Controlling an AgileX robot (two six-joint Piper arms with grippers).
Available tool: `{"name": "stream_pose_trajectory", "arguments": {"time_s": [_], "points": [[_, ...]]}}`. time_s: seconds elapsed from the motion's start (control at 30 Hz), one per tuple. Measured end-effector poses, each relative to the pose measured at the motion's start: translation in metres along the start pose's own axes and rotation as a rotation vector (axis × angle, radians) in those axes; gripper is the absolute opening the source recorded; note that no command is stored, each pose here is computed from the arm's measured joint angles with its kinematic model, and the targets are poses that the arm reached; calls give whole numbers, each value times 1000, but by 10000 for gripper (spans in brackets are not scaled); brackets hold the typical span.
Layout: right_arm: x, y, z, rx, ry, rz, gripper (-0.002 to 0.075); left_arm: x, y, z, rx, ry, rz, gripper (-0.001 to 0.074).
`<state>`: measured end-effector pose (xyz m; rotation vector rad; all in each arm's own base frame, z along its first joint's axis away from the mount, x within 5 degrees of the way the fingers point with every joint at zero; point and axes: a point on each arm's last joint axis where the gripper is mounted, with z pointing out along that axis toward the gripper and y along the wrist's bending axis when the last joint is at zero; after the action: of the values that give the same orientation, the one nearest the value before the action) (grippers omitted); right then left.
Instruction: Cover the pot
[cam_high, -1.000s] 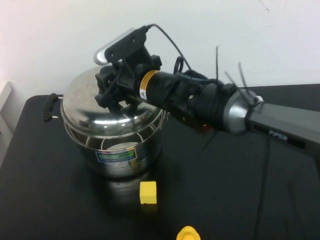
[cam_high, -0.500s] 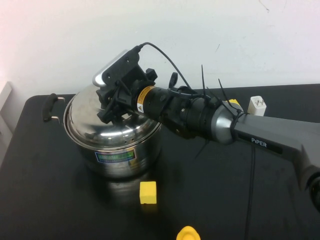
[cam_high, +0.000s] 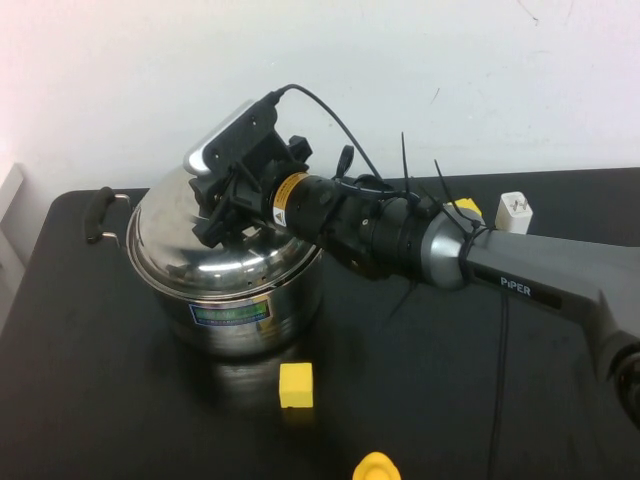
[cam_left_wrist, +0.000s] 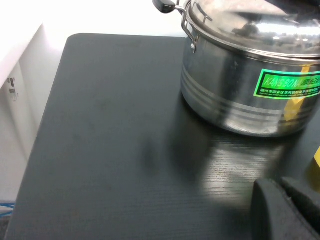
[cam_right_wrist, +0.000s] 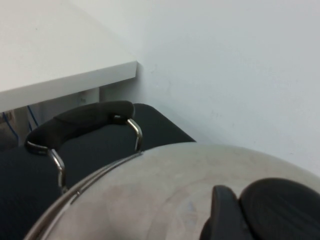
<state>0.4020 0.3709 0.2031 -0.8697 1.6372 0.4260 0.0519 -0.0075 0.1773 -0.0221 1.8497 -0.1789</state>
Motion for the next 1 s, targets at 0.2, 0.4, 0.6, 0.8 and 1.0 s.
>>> {"name": "stream_pose_trajectory", "arguments": {"time_s": [0.2, 0.4, 0.6, 0.8, 1.0], "points": [[3, 1, 1, -1, 3, 9, 351, 0, 0, 0, 0, 0, 0, -2], [3, 0, 1, 0, 3, 6, 359, 0, 0, 0, 0, 0, 2, -2], [-10, -1, -6, 7, -2, 16, 485, 0, 0, 0, 0, 0, 2, -2], [-75, 8, -62, 25, 53, -2, 333, 0, 0, 0, 0, 0, 2, -3], [-101, 24, -133, -15, 39, -15, 46, 0, 0, 0, 0, 0, 2, -2]]}}
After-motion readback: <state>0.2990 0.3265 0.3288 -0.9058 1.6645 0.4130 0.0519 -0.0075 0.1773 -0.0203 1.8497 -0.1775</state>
